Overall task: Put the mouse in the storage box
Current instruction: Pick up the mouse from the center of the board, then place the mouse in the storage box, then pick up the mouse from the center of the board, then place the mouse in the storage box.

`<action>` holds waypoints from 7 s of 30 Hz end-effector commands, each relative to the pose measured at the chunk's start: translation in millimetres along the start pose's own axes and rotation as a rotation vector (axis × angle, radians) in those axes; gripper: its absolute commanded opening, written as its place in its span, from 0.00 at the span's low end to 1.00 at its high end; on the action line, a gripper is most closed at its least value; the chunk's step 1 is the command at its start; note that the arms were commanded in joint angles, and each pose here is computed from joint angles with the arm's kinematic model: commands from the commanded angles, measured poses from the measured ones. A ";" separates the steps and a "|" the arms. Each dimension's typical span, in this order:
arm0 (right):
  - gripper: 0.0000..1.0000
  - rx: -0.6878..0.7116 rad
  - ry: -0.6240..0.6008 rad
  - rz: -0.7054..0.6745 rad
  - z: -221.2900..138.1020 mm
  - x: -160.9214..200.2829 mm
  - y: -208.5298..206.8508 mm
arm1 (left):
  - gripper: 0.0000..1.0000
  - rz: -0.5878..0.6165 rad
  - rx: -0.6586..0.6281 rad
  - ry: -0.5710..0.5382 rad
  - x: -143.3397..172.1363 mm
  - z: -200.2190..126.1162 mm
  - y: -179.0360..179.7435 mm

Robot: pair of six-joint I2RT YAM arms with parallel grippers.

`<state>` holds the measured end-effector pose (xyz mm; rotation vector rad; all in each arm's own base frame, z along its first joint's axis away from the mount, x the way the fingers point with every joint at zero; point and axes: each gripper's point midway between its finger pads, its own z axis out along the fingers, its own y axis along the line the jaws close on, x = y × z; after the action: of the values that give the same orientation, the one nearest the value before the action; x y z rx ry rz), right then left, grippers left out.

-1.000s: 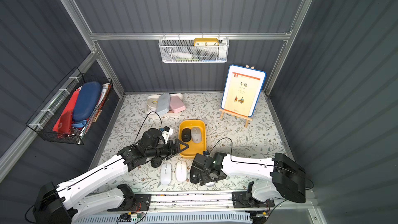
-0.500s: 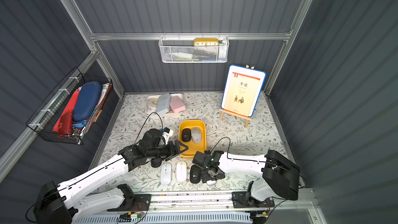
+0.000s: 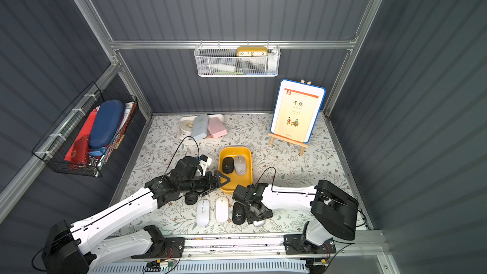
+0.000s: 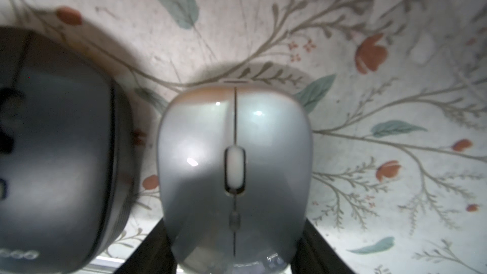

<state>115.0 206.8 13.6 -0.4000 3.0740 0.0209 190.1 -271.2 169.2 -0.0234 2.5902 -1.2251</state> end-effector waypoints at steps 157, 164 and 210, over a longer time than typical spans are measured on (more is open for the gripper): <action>0.53 -0.070 -0.320 0.048 -113.2 -111.6 37.6 | 0.84 -0.092 -0.051 -0.177 -91.4 -33.2 40.8; 0.54 -0.071 -0.287 -0.014 -93.7 -176.0 49.9 | 0.84 -0.187 0.055 -0.202 -119.8 -59.8 66.4; 0.77 -0.141 -0.332 -0.054 -106.8 -137.6 92.7 | 0.85 -0.147 0.037 -0.164 -78.9 -65.4 55.8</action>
<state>251.1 338.4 143.5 -0.4363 2.6738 0.3320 269.7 -182.1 196.0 -0.2342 2.4248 -1.2996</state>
